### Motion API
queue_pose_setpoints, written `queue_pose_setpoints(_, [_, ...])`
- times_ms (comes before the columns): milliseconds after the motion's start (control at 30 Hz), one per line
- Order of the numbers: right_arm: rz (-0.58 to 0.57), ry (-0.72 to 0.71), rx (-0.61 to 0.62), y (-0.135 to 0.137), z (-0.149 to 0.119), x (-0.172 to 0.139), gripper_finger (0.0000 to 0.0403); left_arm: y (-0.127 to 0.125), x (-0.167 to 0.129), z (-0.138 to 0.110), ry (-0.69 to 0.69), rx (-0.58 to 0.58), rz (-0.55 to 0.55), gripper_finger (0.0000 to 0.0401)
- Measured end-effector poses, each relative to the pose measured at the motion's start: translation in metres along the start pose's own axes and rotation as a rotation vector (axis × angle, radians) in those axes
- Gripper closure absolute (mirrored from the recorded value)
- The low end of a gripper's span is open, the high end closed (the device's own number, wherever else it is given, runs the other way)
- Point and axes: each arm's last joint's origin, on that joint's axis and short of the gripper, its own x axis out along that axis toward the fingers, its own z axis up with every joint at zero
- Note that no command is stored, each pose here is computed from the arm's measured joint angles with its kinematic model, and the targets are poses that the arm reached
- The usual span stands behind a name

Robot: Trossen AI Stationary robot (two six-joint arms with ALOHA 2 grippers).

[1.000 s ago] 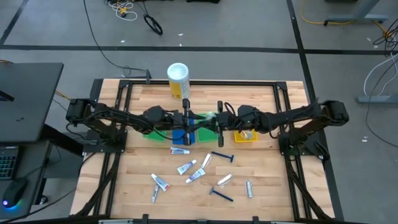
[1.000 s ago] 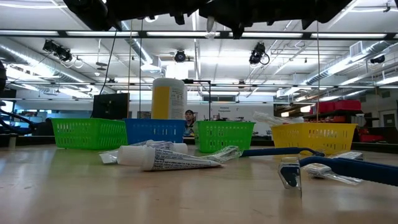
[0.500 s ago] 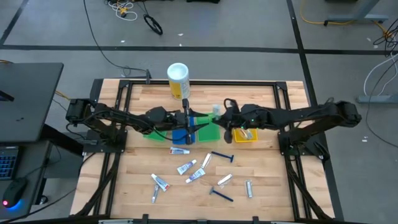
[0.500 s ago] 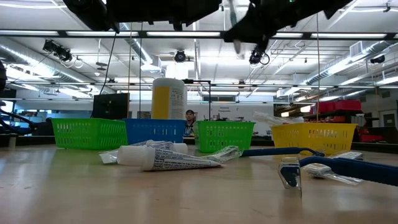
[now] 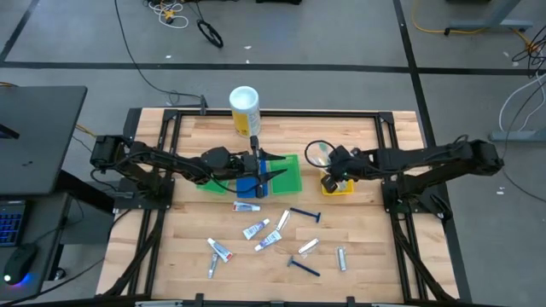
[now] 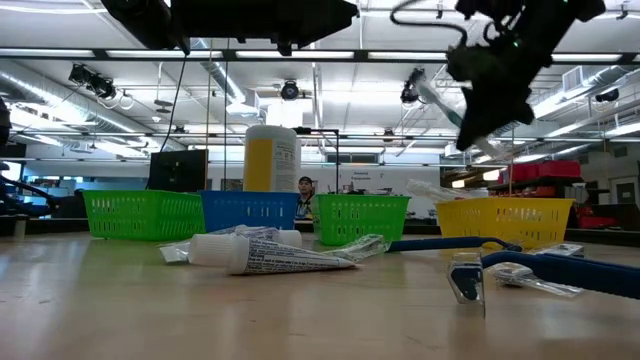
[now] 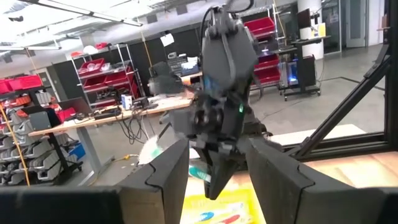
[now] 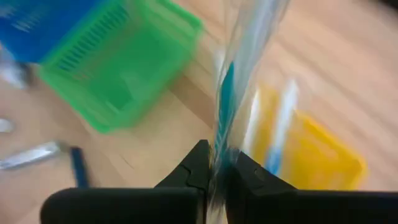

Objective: Pick & Place Travel size toiletries
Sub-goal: Put the green and white toothbrush into the yellow bin

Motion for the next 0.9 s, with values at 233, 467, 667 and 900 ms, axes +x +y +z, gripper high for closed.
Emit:
queue_pose_setpoints(233, [-0.051,0.073,0.151,-0.016,-0.02,0.021,0.0376,0.0,0.0,0.0,0.004,0.001,-0.001,0.0232])
queue_pose_setpoints(467, [-0.09,0.126,0.193,-0.029,-0.03,0.033,0.0375,0.0,0.0,0.0,0.004,0.001,0.0,0.0232])
queue_pose_setpoints(667, [-0.073,0.185,0.259,-0.039,-0.04,0.043,0.0375,0.0,0.0,0.0,0.004,0.001,0.0,0.0232])
queue_pose_setpoints(900, [-0.027,0.263,0.247,-0.041,-0.047,0.047,0.0364,0.0,0.0,0.0,0.005,0.001,0.0,0.0232])
